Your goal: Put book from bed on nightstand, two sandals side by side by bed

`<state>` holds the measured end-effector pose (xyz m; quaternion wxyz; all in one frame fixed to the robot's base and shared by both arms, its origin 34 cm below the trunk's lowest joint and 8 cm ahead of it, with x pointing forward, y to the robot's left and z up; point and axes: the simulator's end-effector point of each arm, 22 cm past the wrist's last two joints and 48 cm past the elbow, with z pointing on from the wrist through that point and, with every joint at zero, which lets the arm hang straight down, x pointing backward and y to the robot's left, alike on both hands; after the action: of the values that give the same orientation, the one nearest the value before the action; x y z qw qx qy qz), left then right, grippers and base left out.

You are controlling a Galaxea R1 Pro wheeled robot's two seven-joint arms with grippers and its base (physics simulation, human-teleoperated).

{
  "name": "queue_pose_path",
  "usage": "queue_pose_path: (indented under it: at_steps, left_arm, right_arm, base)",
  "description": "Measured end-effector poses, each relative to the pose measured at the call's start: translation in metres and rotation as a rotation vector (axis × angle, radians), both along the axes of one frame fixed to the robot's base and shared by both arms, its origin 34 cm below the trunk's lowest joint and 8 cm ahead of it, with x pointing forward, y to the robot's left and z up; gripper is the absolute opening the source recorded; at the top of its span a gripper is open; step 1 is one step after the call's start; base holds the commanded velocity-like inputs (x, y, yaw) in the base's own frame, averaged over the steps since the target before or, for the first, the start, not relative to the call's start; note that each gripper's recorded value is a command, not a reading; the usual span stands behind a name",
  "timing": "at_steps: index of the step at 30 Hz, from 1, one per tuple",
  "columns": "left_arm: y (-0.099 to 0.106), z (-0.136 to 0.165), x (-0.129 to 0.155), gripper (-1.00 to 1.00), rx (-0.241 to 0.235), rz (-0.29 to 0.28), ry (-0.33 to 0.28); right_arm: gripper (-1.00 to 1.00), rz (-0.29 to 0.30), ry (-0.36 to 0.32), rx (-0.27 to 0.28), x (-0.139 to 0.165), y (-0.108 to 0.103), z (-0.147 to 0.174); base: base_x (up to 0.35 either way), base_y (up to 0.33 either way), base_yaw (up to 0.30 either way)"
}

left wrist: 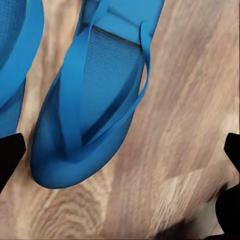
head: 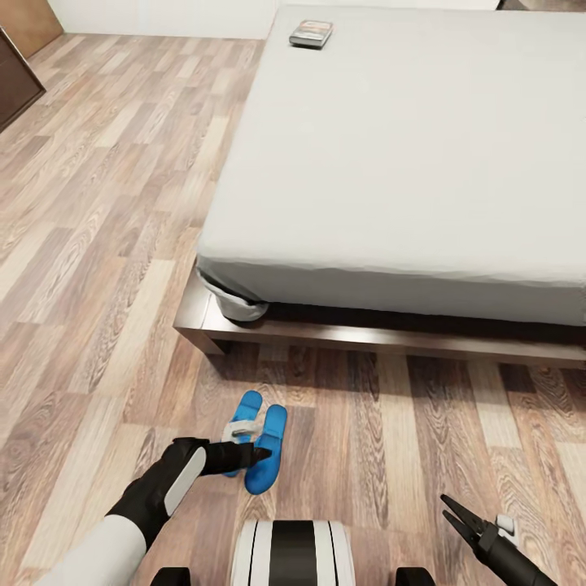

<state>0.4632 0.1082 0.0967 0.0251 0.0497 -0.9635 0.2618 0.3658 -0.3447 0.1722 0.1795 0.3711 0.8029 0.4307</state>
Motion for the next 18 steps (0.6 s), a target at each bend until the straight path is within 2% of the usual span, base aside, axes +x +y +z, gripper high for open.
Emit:
queue_pose_path:
  at_steps: [3, 7, 13, 18]
  left_arm:
    - [0.005, 0.003, -0.005, 1.00, -0.049, 0.046, 0.023]
    - [0.014, 0.003, -0.013, 1.00, -0.081, 0.112, 0.047]
    - [0.027, 0.003, -0.016, 1.00, -0.107, 0.213, 0.040]
    - [0.024, 0.012, -0.018, 1.00, -0.177, 0.273, 0.029]
  right_arm:
    - [1.00, 0.002, -0.011, -0.004, 0.003, -0.002, 0.004]
    - [1.00, 0.004, -0.023, -0.012, 0.007, -0.006, 0.009]
    - [1.00, 0.002, -0.038, -0.027, 0.012, -0.012, 0.015]
    - [1.00, 0.002, -0.051, -0.035, 0.016, -0.015, 0.020]
  base:
    - [0.000, 0.000, 0.000]
    - [0.000, 0.000, 0.000]
    - [0.000, 0.000, 0.000]
    - [0.000, 0.000, 0.000]
